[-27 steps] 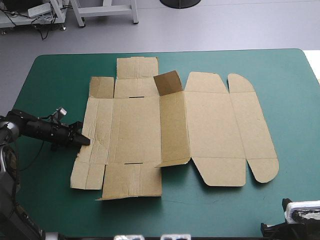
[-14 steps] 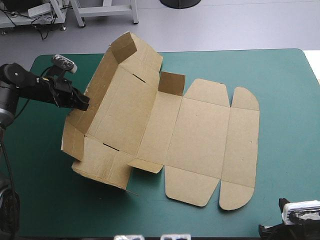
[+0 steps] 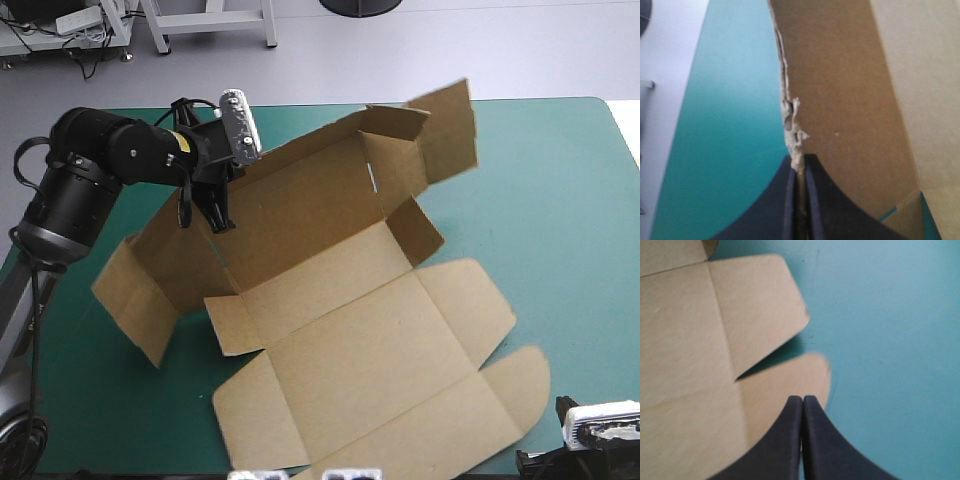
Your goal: Fold the box
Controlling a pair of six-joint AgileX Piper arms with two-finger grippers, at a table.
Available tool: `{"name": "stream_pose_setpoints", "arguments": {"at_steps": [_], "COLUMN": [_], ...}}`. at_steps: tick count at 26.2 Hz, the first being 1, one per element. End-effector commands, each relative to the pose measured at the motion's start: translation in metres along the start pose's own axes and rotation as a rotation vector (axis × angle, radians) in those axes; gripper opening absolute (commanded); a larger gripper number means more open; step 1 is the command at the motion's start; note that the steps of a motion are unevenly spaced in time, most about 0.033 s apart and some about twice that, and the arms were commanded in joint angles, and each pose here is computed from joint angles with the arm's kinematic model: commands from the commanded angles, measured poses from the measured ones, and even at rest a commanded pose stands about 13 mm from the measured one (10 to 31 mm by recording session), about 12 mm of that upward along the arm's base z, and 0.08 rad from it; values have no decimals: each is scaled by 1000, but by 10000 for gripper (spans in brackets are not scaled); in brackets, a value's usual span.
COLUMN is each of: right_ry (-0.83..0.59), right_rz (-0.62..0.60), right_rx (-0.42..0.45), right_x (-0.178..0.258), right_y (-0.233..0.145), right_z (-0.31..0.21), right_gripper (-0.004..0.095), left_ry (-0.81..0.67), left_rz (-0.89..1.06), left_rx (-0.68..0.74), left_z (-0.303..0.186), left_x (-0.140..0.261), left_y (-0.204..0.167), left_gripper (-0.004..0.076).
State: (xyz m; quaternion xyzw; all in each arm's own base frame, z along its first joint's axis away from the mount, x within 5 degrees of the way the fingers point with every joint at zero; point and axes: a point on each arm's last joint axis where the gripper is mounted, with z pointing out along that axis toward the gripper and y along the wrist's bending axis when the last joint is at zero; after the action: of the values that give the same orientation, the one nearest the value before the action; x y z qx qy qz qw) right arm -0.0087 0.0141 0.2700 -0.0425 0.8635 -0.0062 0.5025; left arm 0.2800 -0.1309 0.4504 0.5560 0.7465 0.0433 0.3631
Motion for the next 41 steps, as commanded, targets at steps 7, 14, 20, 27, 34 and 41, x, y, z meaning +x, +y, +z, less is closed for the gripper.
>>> {"name": "stream_pose_setpoints", "arguments": {"at_steps": [7,14,20,27,34,41], "right_ry": [-76,-119,-137,-191,-282,-281], "right_rz": [-22,-59,8,35,67,94], "right_rx": [-4,73,57,12,-48,-113], "right_x": [-10,-24,-42,-73,-129,-198], "right_y": [0,-5,-2,0,0,-6], "right_z": [-4,-29,-53,-71,-88,-73], "right_gripper": [-18,-17,-18,-18,-19,-19], "left_ry": [-172,-280,-237,-219,-200,-195], "left_rz": [274,322,368,419,419,452], "left_rx": [-273,-297,-279,-321,-403,-430], "left_z": [-33,-33,2,21,40,58], "left_x": [-47,-67,-58,-48,-23,10], "left_y": [-13,-26,-41,-72,-95,-118], "left_gripper": [-9,-10,-10,-10,-10,-10]}}
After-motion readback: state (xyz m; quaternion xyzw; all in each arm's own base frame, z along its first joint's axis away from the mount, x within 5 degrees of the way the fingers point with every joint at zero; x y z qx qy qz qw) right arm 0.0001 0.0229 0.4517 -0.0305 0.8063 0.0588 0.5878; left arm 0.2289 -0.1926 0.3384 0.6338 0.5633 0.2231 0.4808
